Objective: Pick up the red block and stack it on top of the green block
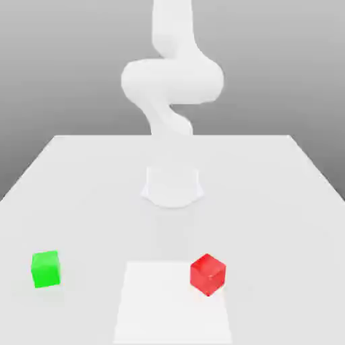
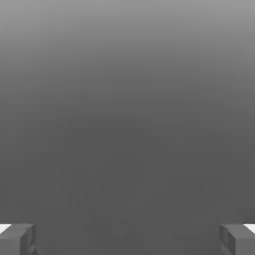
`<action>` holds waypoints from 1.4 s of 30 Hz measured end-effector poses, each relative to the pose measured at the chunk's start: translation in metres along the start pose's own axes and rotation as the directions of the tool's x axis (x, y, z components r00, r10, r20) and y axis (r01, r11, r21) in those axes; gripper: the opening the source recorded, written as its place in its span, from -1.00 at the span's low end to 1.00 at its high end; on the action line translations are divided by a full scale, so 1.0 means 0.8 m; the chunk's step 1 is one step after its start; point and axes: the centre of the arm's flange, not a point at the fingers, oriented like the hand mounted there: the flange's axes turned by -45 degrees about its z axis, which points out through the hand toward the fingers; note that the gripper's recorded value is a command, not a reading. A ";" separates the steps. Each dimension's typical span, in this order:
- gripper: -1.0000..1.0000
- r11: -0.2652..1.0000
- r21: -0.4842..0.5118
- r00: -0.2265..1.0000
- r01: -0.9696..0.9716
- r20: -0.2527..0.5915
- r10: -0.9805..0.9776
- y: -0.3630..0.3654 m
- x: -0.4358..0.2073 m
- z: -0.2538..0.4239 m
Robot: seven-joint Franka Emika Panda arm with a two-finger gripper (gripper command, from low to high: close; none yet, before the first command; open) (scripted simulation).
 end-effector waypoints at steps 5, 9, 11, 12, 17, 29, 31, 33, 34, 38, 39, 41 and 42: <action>0.00 0.987 0.112 0.977 0.118 0.165 -0.135 -0.012 -0.049 0.149; 0.00 0.959 0.192 0.926 0.209 0.277 -0.257 -0.035 -0.111 0.248; 0.00 0.939 0.230 0.889 0.254 0.327 -0.321 -0.047 -0.148 0.290; 0.00 0.928 0.249 0.868 0.277 0.350 -0.353 -0.053 -0.168 0.309; 0.00 0.858 0.336 0.736 0.387 0.448 -0.508 -0.076 -0.275 0.381; 0.00 0.766 0.409 0.574 0.496 0.507 -0.643 -0.081 -0.403 0.456; 0.00 0.767 0.409 0.574 0.495 0.509 -0.642 -0.081 -0.414 0.466; 0.00 0.768 0.411 0.573 0.491 0.512 -0.640 -0.081 -0.427 0.477; -1.00 0.768 0.412 0.573 0.490 0.513 -0.640 -0.081 -0.432 0.481; -1.00 0.769 0.412 0.572 0.489 0.514 -0.640 -0.081 -0.432 0.481; -1.00 0.769 0.412 0.572 0.489 0.514 -0.640 -0.081 -0.432 0.481; -1.00 0.768 0.412 0.572 0.489 0.514 -0.640 -0.081 -0.433 0.481; -1.00 0.768 0.412 0.572 0.491 0.512 -0.640 -0.081 -0.428 0.478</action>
